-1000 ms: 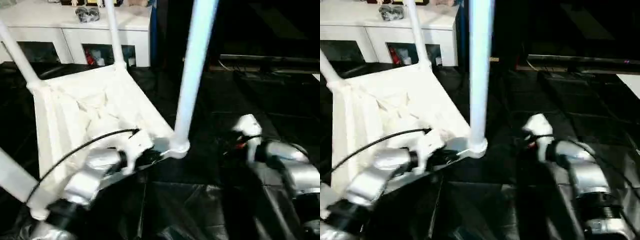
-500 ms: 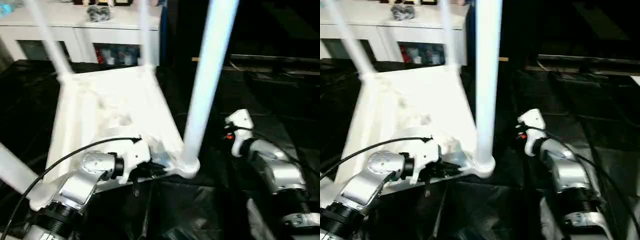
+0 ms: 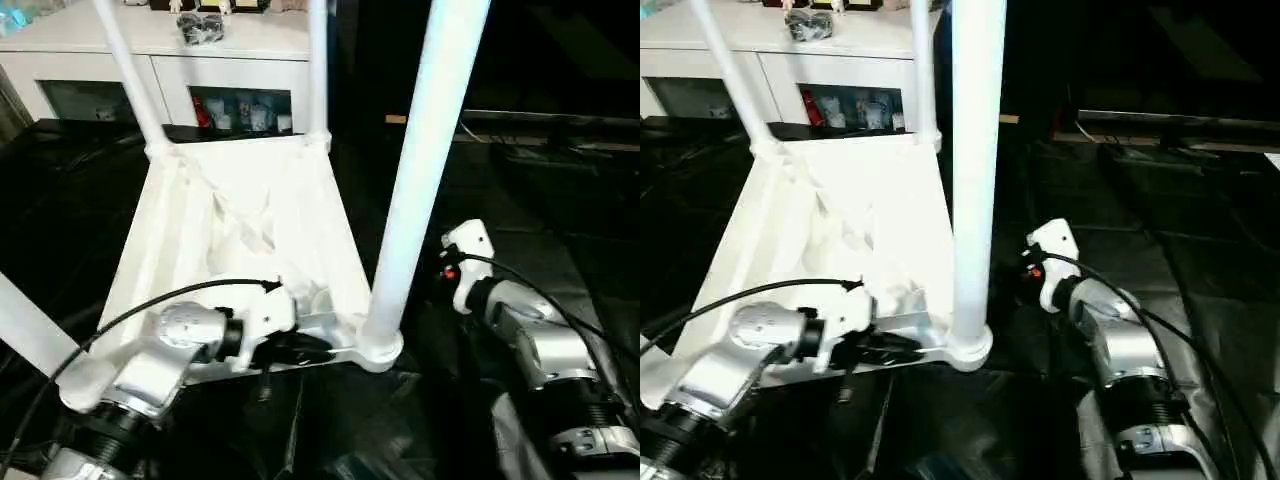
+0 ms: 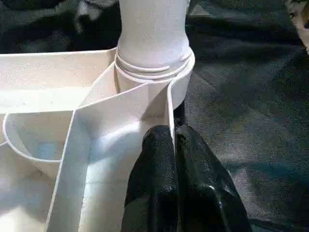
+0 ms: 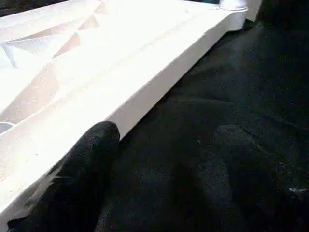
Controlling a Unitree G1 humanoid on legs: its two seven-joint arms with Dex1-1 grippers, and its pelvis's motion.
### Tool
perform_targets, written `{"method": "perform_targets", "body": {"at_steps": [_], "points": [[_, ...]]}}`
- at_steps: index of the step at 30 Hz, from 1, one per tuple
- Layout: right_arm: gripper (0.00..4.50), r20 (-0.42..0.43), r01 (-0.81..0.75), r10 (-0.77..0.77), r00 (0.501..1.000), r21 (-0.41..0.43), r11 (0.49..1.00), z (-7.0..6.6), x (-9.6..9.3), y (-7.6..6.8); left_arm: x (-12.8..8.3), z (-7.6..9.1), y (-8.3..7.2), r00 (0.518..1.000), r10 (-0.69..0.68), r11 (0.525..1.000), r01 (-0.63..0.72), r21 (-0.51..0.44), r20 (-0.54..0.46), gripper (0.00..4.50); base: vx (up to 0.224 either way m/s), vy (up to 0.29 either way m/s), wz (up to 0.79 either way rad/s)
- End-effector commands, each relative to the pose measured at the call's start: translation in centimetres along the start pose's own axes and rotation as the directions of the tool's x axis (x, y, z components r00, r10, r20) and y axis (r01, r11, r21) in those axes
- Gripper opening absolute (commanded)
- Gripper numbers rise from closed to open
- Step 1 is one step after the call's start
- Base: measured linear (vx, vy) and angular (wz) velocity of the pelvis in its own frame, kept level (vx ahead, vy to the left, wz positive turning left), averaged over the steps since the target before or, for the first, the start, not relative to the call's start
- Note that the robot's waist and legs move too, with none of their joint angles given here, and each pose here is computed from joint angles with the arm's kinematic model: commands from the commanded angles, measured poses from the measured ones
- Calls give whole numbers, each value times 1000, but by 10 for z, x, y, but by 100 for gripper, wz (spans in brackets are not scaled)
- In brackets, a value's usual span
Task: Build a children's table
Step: Rotate leg to tighten
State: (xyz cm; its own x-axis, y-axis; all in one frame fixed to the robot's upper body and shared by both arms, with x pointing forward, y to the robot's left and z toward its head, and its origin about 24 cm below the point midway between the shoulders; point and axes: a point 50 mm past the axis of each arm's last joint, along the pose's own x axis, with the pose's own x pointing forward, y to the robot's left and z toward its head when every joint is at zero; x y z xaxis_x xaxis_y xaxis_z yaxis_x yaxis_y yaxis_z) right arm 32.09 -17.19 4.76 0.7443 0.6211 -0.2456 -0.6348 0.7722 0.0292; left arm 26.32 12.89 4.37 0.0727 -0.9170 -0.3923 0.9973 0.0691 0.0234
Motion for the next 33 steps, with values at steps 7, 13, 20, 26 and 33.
{"method": "perform_targets", "body": {"at_steps": [7,13,20,26,33], "points": [[362,56,52,-53,997,24,998,7,5,1,-14,12,11,992,90,987,-101,129,91,44,0,0,0],[362,60,49,-50,997,22,999,5,7,6,-29,16,9,981,128,981,-147,127,143,73,0,0,0],[362,75,50,-52,996,28,998,6,10,15,-55,15,5,915,348,928,-367,64,202,138,0,0,0],[362,45,30,-30,999,-1,1000,1,6,20,-68,13,-4,797,570,821,-564,-92,198,174,0,0,0],[362,70,-9,8,998,5,1000,3,13,30,-68,16,-33,825,528,848,-498,-184,201,174,0,0,0]]}}
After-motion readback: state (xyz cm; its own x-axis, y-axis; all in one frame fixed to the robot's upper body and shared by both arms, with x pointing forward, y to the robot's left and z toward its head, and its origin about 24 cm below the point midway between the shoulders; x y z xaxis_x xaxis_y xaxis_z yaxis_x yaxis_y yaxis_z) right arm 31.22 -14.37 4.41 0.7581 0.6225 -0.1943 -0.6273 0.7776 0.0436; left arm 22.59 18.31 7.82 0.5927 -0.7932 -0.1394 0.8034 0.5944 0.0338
